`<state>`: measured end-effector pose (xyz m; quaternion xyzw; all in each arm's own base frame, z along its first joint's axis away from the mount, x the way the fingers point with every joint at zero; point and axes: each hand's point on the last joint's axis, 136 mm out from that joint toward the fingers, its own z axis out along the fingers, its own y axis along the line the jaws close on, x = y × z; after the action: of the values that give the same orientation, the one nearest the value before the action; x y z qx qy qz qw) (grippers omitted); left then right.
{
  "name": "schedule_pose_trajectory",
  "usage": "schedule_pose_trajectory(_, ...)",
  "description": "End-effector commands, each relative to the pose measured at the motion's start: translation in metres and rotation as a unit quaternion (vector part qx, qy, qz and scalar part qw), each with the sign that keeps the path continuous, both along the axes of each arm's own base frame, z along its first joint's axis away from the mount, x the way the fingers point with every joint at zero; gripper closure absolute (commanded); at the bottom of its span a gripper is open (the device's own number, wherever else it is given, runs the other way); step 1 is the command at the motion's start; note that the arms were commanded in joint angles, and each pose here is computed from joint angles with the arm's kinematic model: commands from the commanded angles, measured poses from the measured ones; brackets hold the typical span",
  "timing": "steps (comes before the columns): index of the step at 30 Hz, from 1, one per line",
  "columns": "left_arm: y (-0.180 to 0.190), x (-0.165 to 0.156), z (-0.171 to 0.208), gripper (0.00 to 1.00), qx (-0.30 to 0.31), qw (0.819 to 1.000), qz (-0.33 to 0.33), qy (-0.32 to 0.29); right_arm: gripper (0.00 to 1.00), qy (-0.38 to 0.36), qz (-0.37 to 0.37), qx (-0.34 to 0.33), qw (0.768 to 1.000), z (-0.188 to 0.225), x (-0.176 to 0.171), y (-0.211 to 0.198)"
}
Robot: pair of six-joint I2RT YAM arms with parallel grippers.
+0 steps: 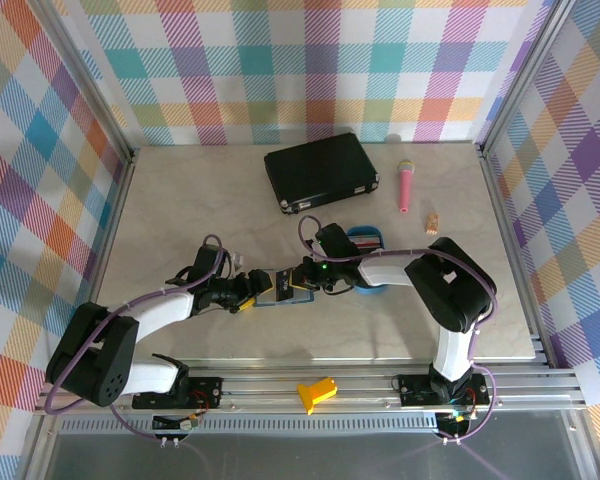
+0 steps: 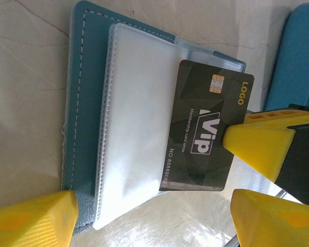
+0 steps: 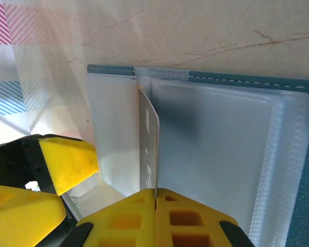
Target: Put the credit cards into the card holder
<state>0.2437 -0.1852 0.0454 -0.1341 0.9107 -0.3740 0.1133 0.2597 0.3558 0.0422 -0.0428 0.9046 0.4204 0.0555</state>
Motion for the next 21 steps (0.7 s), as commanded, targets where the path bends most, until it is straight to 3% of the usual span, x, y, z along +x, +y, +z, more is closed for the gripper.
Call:
schedule_pose_trajectory(1,-0.0043,0.0063,0.0041,0.22,0.005,1.000,-0.010,-0.015,1.00,0.014,0.009,-0.030,0.999,-0.0150,-0.0067,-0.0043)
schedule_pose_trajectory(21,-0.0064,0.0093,0.0025,0.22,0.008,1.000,-0.013,-0.013,0.99,0.035,0.024,-0.018,0.999,-0.0202,-0.0085,0.0052)
